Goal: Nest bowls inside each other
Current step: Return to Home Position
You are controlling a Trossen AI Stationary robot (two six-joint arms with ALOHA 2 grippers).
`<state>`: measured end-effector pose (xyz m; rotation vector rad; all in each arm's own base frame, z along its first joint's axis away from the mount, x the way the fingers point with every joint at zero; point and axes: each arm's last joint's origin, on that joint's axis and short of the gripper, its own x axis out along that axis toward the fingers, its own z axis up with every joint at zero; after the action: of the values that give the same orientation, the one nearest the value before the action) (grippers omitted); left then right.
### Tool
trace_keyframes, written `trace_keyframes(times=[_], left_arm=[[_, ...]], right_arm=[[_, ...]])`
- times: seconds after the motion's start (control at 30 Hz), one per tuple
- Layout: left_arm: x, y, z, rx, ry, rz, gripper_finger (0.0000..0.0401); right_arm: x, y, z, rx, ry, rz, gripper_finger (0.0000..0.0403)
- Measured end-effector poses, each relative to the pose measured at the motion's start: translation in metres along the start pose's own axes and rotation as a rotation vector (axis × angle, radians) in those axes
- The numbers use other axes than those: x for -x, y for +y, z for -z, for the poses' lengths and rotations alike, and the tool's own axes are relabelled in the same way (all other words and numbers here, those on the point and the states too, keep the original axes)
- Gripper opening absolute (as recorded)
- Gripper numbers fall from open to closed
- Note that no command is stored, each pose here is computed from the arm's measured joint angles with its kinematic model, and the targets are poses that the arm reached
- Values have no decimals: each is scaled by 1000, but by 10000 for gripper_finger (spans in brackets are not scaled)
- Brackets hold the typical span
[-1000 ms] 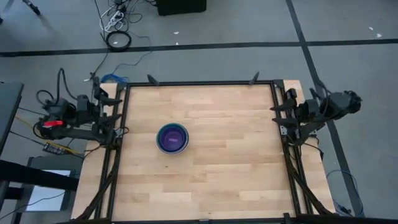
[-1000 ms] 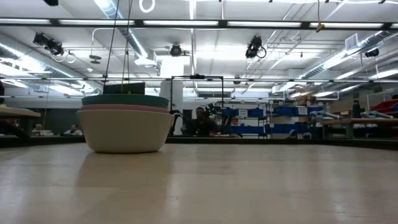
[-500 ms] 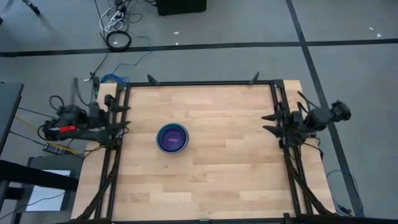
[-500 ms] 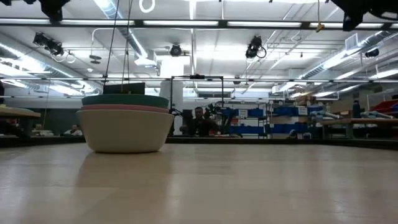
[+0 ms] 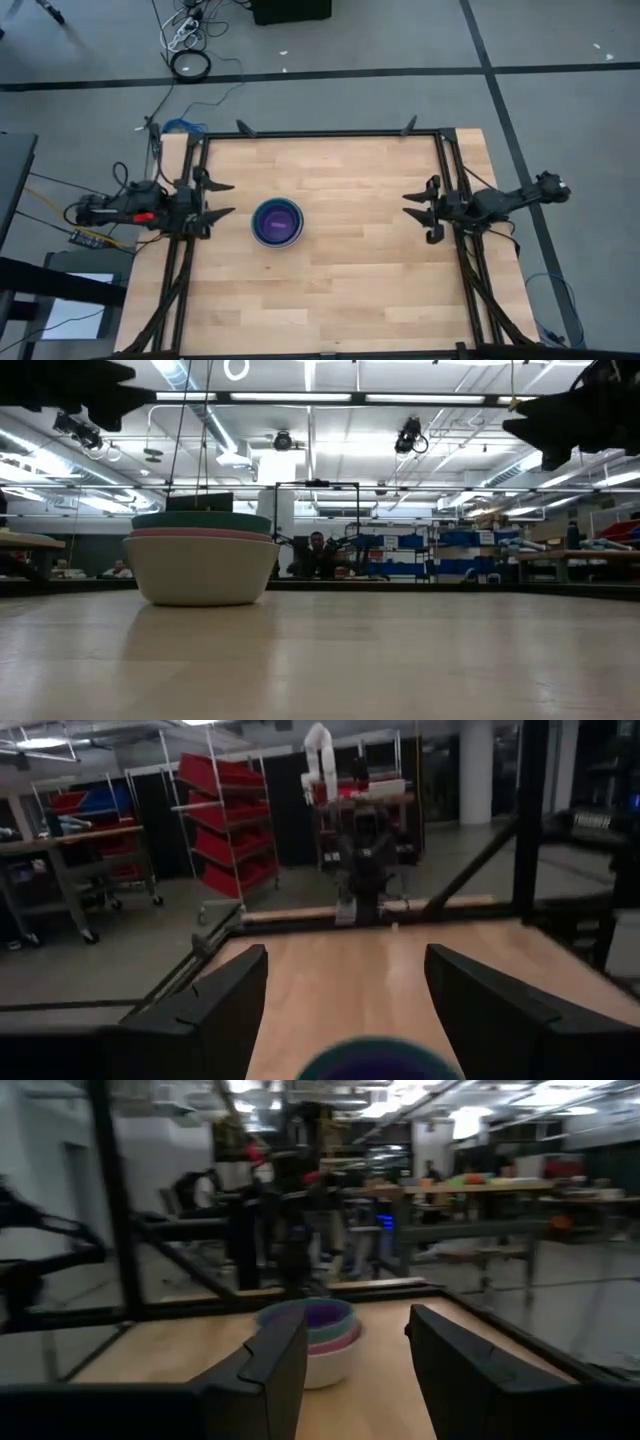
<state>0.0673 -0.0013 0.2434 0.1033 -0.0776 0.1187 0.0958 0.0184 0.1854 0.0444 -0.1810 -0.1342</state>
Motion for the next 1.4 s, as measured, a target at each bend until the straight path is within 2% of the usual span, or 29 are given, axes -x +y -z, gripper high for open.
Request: trace_keyframes(times=[0.27,0.47,0.6,0.7,0.8,0.9,1.0,1.13,1.2,1.4], left_arm=[[-11,-3,26,-54,10,-93,280],[-12,0,30,-140,26,-233,280],[-12,1,33,-192,74,-284,280],[-12,-1,38,-172,99,-203,280],[-12,-7,44,-80,133,-26,280],[-10,-10,54,29,234,65,280],[-11,-13,61,117,260,115,280],[-19,-18,73,170,156,177,280],[-21,-19,74,152,99,191,280],[-22,-19,77,107,62,176,280]], right_arm=[[-6,-15,2,85,16,153,165],[-8,-24,5,101,43,126,165],[-8,-31,10,103,92,184,165],[-8,-34,12,108,115,184,165],[-8,-35,12,101,116,152,165],[-8,-35,12,101,116,143,165],[-8,-35,12,103,117,146,165],[-8,-35,13,105,119,146,165],[-8,-35,13,99,122,147,165],[-8,-35,14,85,134,152,165]])
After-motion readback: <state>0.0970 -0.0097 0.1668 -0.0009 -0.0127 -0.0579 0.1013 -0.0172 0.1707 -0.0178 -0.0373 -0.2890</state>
